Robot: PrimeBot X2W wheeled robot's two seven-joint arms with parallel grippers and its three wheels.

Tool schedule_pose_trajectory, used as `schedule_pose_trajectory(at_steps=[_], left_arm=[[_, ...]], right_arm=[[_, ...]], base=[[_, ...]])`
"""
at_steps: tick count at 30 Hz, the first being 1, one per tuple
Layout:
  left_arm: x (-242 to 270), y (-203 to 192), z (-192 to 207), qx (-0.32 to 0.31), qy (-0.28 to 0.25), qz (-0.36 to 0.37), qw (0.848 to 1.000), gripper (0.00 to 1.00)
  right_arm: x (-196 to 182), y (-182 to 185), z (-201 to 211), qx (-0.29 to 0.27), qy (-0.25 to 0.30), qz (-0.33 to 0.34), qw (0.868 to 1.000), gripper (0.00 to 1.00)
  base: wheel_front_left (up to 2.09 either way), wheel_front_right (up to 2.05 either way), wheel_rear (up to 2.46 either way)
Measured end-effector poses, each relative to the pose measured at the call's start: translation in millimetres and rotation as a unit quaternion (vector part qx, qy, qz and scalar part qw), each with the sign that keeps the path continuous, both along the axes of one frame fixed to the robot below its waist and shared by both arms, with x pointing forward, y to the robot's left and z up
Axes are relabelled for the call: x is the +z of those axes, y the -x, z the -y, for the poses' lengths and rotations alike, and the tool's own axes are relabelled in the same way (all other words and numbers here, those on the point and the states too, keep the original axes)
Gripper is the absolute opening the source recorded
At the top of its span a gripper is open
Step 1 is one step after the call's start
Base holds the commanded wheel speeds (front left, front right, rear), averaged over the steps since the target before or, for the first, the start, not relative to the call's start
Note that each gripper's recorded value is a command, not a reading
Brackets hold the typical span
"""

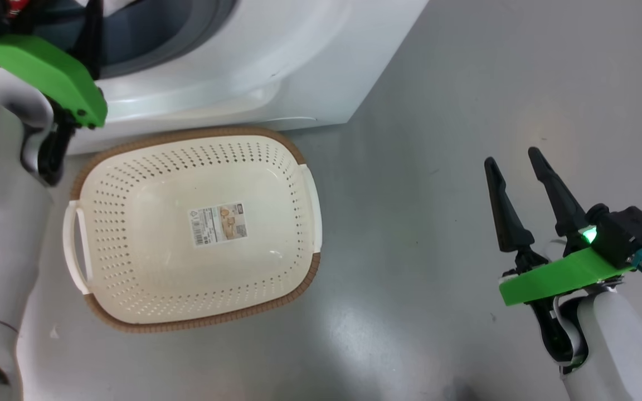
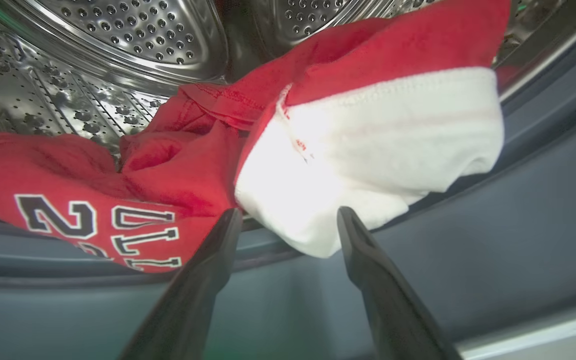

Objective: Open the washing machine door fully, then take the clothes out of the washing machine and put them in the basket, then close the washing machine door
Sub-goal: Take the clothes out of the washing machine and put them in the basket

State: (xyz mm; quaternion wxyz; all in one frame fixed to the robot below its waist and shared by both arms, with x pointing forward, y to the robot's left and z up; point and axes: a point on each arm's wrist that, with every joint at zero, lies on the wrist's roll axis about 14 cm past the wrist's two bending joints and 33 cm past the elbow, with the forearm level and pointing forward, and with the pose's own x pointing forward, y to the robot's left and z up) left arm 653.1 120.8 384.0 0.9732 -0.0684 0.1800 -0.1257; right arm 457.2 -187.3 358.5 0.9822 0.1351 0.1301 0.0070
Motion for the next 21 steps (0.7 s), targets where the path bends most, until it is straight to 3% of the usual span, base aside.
schedule_pose_trajectory(at_steps=[17,18,19,20,21], left_arm=[[-22.5,-14.2,6.4,-0.001,0.015,-0.036,0.999,1.00],[-22.9,-14.2,7.0,-0.001,0.016,-0.037,0.999,0.82],[-23.5,-14.0,7.4,-0.001,0.017,-0.038,0.999,0.47],[-24.2,-13.6,7.8,-0.002,0.016,-0.039,0.999,0.35],[-24.4,-13.4,8.0,-0.002,0.017,-0.039,0.999,0.11]], right_arm=[[-7.8,-0.6,6.2,-0.007,0.006,-0.009,1.000,1.00],[-7.7,-0.3,6.7,-0.007,0.006,-0.009,1.000,1.00],[-7.4,-0.1,7.1,-0.008,0.007,-0.008,1.000,1.00],[-7.1,0.1,7.4,-0.008,0.007,-0.008,1.000,1.00],[-6.8,0.2,7.7,-0.008,0.007,-0.008,1.000,1.00]], base=[[0.00,0.00,0.00],[0.00,0.00,0.00],[0.00,0.00,0.00],[0.00,0.00,0.00],[0.00,0.00,0.00]])
